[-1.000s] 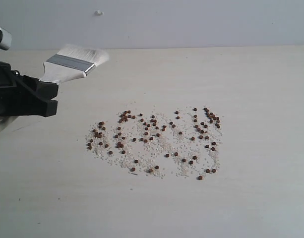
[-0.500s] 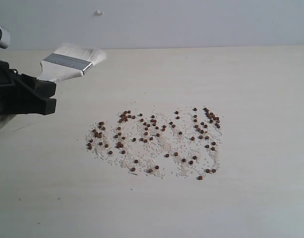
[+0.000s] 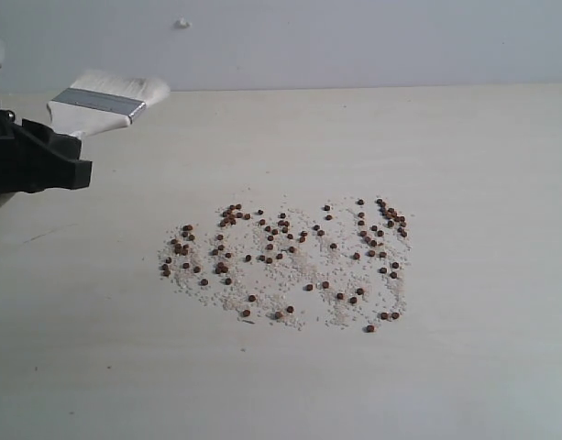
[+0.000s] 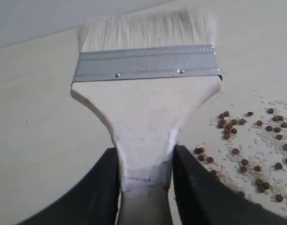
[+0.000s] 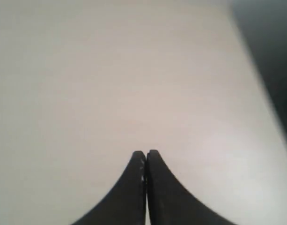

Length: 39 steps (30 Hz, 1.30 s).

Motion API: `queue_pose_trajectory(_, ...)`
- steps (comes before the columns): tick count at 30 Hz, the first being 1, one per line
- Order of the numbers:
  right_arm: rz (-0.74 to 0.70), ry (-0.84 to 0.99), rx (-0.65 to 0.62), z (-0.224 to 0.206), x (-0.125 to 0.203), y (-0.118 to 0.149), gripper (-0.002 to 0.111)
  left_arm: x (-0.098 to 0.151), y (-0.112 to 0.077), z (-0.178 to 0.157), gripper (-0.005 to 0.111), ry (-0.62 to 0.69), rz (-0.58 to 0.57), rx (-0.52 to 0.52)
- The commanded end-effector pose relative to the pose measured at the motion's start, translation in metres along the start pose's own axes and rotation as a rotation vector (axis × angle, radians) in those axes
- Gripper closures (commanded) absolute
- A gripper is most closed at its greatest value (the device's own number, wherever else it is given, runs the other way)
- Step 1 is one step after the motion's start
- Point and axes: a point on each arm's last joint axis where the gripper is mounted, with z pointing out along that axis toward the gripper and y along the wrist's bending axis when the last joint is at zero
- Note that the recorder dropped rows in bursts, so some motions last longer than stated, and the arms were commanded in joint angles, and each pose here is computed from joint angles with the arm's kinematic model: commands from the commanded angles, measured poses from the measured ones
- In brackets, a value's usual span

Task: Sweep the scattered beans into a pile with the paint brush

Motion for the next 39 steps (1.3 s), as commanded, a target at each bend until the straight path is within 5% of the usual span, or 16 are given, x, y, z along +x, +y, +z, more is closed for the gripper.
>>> queue_pose_trajectory(1, -0.096, 0.071, -0.408, 0.011, 0.000, 0.039, 0.108, 0.002, 0.005, -0.001, 0.107, 0.063, 0.020, -0.057)
queue_pose_trajectory(6, -0.132, -0.070, -0.616, 0.008, -0.006, 0.058, 0.108, 0.001, 0.005, 0.000, 0.107, 0.267, 0.100, -0.053)
queue_pose_trajectory(12, -0.293, -0.121, -0.687, 0.000, -0.006, 0.082, 0.108, -0.027, -0.007, -0.008, 0.107, 0.547, 0.290, 0.140)
queue_pose_trajectory(17, -0.397, -0.265, -0.763, -0.005, 0.000, 0.128, 0.108, -0.051, -0.003, -0.024, 0.107, 0.615, 0.396, 0.167)
queue_pose_trajectory(25, -0.557, -0.587, -0.689, -0.009, 0.025, 0.184, 0.108, -0.075, -0.003, -0.026, 0.107, 0.686, 0.453, 0.199)
queue_pose_trajectory(35, -0.544, -0.536, -0.771, -0.008, 0.037, 0.220, 0.108, -0.080, -0.012, 0.007, 0.107, 0.724, 0.454, 0.274)
queue_pose_trajectory(39, -0.727, -0.528, -0.764, 0.008, 0.042, 0.233, 0.089, -0.085, -0.022, 0.006, 0.107, 0.676, 0.449, 0.386)
